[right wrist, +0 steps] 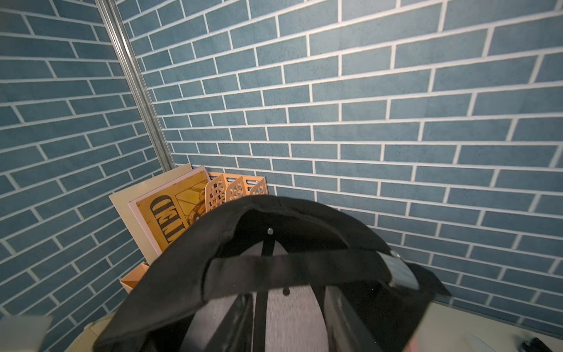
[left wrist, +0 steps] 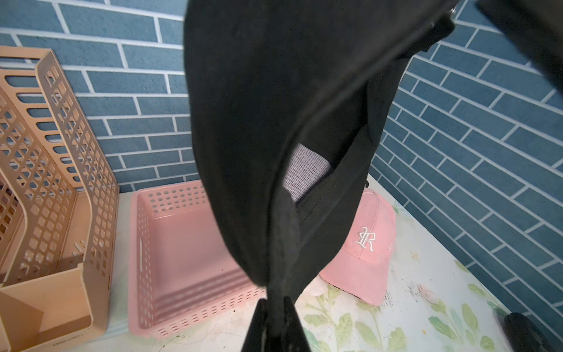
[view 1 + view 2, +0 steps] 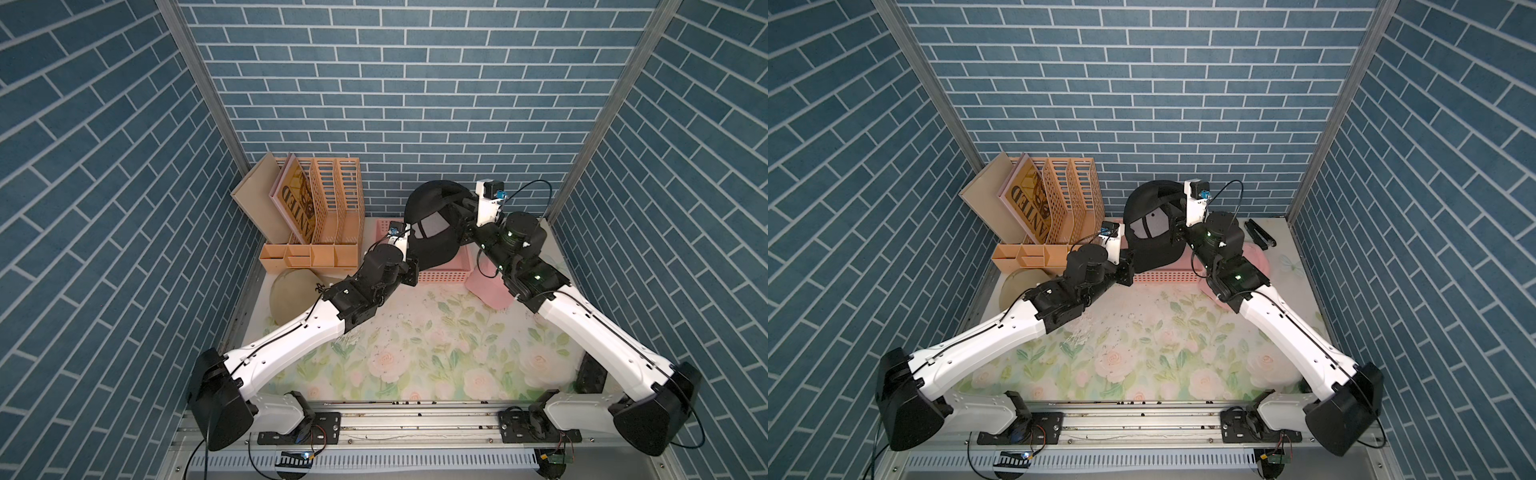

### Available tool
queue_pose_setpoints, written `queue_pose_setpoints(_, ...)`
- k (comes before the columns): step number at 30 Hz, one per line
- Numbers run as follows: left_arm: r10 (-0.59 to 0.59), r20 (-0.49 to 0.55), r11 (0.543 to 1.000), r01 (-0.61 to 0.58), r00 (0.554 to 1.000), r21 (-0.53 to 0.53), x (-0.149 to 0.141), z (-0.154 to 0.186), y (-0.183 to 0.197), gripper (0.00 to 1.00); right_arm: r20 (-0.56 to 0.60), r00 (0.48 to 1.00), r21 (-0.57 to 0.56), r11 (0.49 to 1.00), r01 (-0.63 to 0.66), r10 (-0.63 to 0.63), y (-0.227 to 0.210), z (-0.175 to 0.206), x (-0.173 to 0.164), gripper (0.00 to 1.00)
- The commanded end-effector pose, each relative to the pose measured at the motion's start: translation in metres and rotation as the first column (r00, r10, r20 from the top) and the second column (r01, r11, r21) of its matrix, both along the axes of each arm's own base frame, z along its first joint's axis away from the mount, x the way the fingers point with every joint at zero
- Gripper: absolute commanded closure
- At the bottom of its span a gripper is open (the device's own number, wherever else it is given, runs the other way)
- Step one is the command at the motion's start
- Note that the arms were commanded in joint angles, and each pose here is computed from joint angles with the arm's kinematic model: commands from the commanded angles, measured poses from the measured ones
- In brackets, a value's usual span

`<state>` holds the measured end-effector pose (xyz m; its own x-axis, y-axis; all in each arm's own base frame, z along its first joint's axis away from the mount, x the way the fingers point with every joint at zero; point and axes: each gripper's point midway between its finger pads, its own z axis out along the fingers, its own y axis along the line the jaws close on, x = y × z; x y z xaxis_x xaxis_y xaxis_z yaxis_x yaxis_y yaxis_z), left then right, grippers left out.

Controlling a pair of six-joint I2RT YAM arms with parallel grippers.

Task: Turn the baseball cap inside out
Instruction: Turn over the baseball cap.

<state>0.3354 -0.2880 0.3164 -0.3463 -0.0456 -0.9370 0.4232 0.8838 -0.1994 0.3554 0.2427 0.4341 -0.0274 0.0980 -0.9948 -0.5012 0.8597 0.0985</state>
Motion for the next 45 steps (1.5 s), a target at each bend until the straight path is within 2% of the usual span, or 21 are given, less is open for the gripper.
queue_pose_setpoints(1, 0.019, 0.062, 0.999, -0.016, 0.998, -0.043, 0.007, 0.028, 0.0, 1.0, -0.089, 0.993, -0.135, 0.989, 0.069, -0.081, -0.026, -0.039, -0.002, 0.61)
queue_pose_setpoints(2, 0.019, 0.059, 0.999, -0.017, 0.998, -0.04, 0.008, 0.026, -0.001, 1.0, -0.091, 0.99, -0.125, 0.988, 0.094, -0.106, -0.036, -0.039, -0.001, 0.67)
queue_pose_setpoints(5, 0.019, 0.057, 0.999, -0.017, 0.998, -0.042, 0.008, 0.025, -0.002, 1.0, -0.087, 0.984, -0.08, 0.985, 0.149, -0.156, -0.063, -0.038, 0.003, 0.97)
queue_pose_setpoints(6, 0.018, 0.057, 0.999, -0.015, 0.998, -0.044, 0.008, 0.024, -0.002, 1.0, -0.085, 0.983, -0.068, 0.985, 0.16, -0.166, -0.068, -0.037, 0.004, 1.0)
queue_pose_setpoints(9, 0.009, 0.055, 0.998, -0.006, 0.998, -0.057, 0.006, 0.025, -0.004, 1.0, -0.073, 0.985, -0.049, 0.987, 0.151, -0.155, -0.071, -0.034, 0.008, 1.0)
queue_pose_setpoints(15, 0.006, 0.054, 0.998, -0.003, 0.999, -0.062, 0.004, 0.025, -0.004, 1.0, -0.101, 0.994, -0.009, 0.999, 0.038, -0.039, -0.04, -0.043, 0.024, 1.0)
queue_pose_setpoints(22, -0.012, 0.05, 0.999, 0.014, 0.999, -0.047, 0.003, 0.019, -0.009, 1.0, -0.127, 0.992, -0.005, 1.0, -0.026, 0.026, -0.003, -0.055, 0.04, 1.0)
queue_pose_setpoints(26, -0.029, 0.052, 0.997, 0.033, 0.998, -0.063, -0.002, 0.024, -0.009, 1.0, -0.133, 0.991, -0.034, 0.999, 0.008, -0.013, 0.0, -0.066, 0.058, 1.0)
queue_pose_setpoints(36, -0.048, 0.046, 0.994, 0.052, 0.998, -0.092, -0.013, 0.028, -0.004, 1.0, -0.156, 0.972, -0.073, 0.983, 0.166, -0.175, -0.045, -0.07, 0.11, 1.0)
queue_pose_setpoints(40, -0.032, 0.042, 0.996, 0.035, 0.999, -0.077, -0.01, 0.024, -0.001, 1.0, -0.153, 0.979, -0.048, 0.991, 0.128, -0.134, -0.04, -0.062, 0.102, 1.0)
queue_pose_setpoints(45, -0.044, 0.024, 0.996, 0.045, 0.999, -0.075, -0.005, 0.017, -0.008, 1.0, -0.119, 0.993, -0.016, 1.0, 0.004, -0.006, -0.011, -0.044, 0.07, 1.0)
